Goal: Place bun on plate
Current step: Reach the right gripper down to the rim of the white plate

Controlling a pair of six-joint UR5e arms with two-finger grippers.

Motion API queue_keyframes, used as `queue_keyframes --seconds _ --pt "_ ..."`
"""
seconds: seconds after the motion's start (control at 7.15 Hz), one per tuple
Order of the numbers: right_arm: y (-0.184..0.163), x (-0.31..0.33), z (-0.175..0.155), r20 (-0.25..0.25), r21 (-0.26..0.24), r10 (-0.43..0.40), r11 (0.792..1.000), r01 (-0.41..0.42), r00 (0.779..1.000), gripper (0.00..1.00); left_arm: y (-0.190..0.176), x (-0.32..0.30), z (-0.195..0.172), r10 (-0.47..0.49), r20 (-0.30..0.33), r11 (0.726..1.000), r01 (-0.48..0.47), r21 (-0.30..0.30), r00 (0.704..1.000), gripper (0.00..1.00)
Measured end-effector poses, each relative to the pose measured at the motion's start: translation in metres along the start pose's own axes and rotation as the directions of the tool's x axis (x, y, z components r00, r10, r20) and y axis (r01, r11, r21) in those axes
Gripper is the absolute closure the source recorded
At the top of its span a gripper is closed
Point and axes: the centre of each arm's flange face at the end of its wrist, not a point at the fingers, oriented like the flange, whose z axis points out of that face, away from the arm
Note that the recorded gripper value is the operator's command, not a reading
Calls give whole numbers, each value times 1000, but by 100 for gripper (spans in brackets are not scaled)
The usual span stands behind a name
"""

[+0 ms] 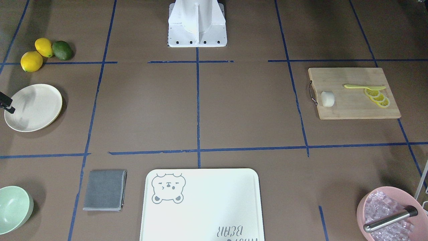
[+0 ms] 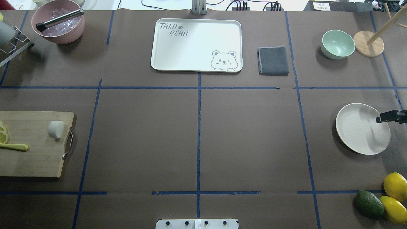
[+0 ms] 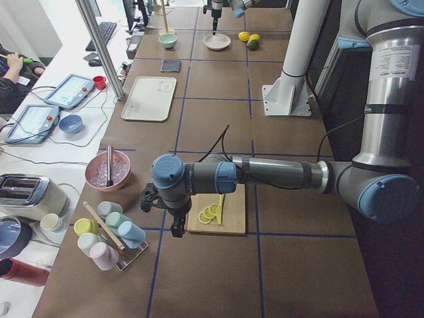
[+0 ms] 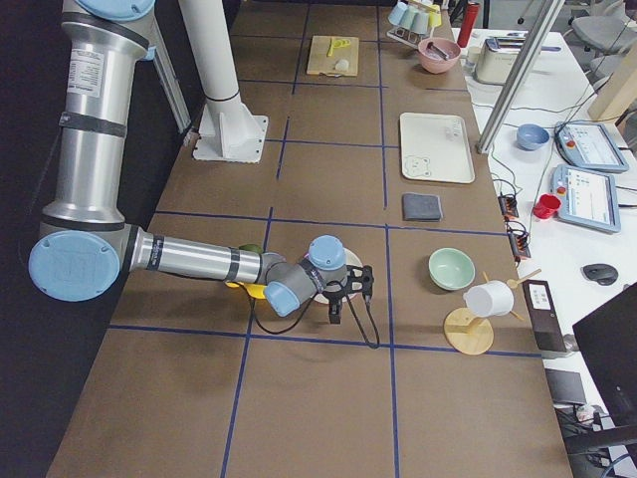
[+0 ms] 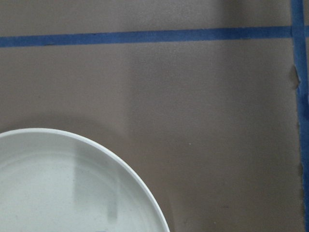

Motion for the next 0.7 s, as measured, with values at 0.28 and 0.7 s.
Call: queue_keyframes --seconds 0.28,0.7 --pt "0 -4 3 11 -8 0 1000 0 1000 26 0 2 -2 4 1 1000 -4 3 1000 0" --pt "3 -3 2 14 -12 0 1000 1 1000 61 -1 2 -2 5 1 1000 -5 5 1000 0"
